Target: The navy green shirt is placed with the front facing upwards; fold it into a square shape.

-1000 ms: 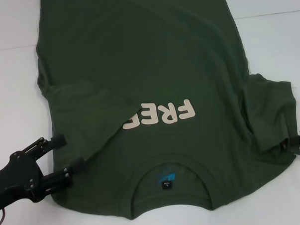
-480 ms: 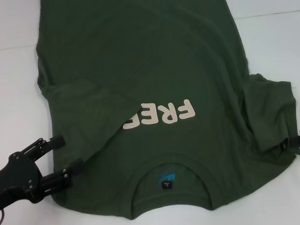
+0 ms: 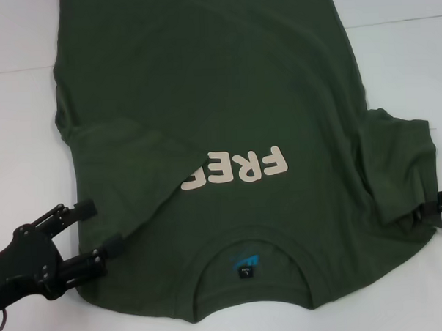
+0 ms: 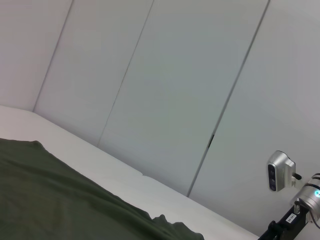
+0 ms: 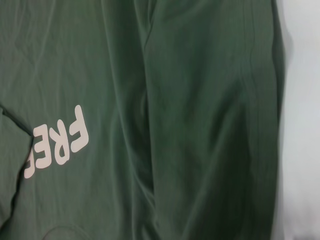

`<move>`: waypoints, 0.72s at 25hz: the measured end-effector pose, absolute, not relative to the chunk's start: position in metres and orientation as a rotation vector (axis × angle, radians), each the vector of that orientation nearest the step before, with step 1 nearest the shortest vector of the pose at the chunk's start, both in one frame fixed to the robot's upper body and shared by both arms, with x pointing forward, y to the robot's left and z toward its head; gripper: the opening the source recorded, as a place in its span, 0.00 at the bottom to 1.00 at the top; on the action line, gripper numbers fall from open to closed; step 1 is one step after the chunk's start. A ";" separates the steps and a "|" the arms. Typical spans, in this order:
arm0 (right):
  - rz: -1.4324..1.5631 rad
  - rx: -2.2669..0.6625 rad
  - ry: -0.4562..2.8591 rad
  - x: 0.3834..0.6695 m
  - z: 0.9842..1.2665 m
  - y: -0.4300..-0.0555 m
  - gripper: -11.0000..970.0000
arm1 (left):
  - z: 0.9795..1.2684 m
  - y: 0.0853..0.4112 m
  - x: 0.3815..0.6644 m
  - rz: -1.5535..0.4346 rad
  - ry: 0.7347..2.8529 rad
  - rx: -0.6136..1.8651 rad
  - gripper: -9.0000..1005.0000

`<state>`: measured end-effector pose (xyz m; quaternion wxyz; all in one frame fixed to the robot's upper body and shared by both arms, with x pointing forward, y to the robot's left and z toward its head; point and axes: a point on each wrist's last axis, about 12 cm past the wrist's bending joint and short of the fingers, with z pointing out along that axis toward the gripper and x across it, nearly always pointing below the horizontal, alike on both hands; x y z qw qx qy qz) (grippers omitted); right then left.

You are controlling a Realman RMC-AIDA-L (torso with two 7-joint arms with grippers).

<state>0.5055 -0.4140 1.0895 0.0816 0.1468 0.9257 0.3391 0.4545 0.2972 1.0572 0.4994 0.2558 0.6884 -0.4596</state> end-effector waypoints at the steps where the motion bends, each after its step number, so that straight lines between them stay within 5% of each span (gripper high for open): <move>1: 1.013 0.439 2.766 0.506 1.090 -0.414 0.75 | 1.057 0.297 0.454 -1.112 1.665 0.618 0.89; 9: 1.008 0.435 2.773 0.505 1.090 -0.416 0.60 | 1.057 0.297 0.454 -1.112 1.664 0.619 0.89; 18: 0.990 0.450 2.774 0.503 1.090 -0.420 0.60 | 1.058 0.297 0.455 -1.114 1.663 0.619 0.89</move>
